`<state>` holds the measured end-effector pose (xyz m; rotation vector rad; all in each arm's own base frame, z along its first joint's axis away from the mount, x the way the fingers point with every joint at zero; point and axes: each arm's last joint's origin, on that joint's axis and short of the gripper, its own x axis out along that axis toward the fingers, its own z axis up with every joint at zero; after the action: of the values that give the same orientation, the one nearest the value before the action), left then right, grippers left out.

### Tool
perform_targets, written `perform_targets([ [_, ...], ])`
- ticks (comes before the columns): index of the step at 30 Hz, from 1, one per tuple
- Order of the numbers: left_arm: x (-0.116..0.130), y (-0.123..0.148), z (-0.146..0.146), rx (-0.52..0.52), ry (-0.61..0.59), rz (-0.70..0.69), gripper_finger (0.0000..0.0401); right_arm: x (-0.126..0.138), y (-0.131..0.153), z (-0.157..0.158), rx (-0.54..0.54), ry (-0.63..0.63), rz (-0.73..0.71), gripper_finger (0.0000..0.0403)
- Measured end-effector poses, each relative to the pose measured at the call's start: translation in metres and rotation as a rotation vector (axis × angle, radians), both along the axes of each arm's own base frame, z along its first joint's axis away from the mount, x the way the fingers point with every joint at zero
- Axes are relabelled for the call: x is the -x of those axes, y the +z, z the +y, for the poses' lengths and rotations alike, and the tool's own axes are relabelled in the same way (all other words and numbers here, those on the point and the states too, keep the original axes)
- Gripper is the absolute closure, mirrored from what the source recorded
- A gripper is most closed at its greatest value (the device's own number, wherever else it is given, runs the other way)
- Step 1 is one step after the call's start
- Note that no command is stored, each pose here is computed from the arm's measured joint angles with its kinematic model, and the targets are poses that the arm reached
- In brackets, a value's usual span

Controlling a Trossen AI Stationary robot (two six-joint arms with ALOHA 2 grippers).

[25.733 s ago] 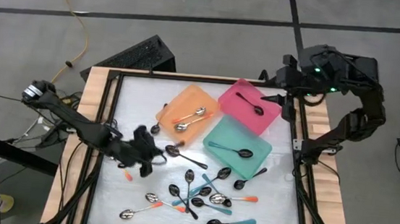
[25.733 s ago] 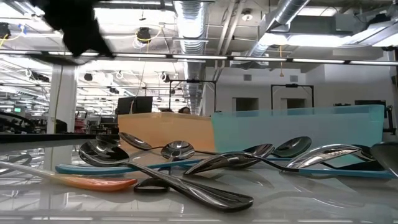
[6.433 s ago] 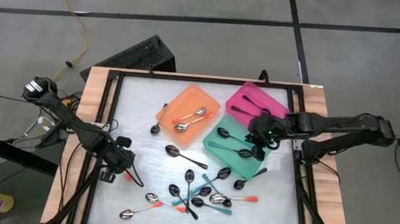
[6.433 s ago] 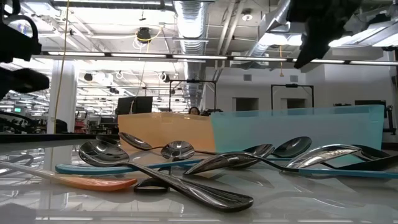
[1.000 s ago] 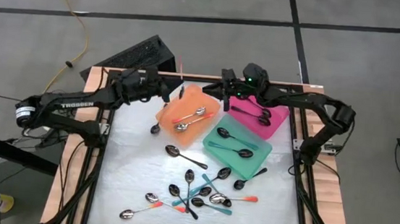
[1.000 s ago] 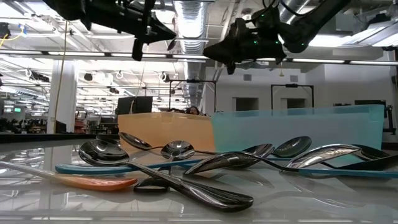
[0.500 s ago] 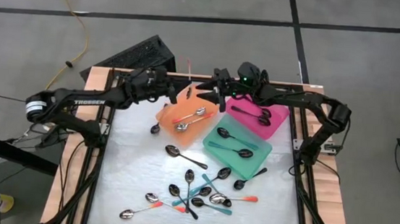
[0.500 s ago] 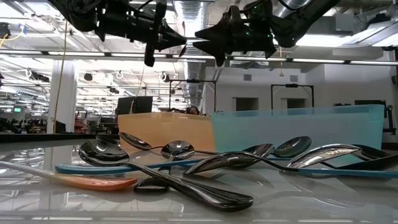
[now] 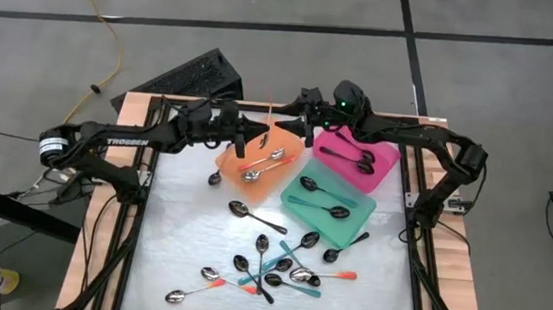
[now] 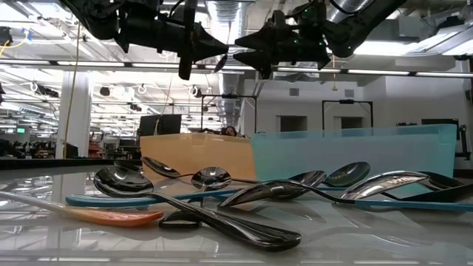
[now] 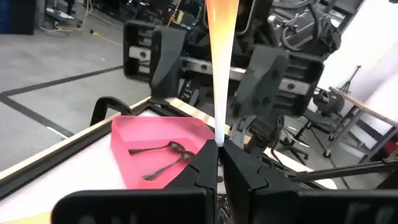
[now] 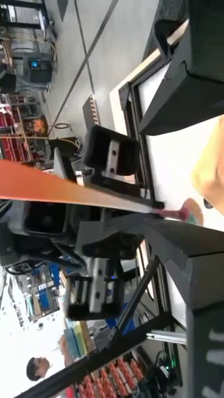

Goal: Sort silverware by color (type)
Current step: Put the orange spoon into the orange bin

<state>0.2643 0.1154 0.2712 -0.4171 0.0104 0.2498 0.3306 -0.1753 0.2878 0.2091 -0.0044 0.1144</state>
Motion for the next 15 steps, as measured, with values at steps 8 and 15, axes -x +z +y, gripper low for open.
perform_targets([
  [8, -0.011, -0.015, 0.004, 0.015, -0.023, 0.016, 0.0401, -0.012, 0.017, 0.015, 0.047, 0.051, -0.042, 0.0153],
  [15, -0.013, -0.012, 0.006, -0.005, -0.015, -0.031, 0.0401, -0.012, 0.014, 0.012, 0.063, 0.03, 0.006, 0.0154],
])
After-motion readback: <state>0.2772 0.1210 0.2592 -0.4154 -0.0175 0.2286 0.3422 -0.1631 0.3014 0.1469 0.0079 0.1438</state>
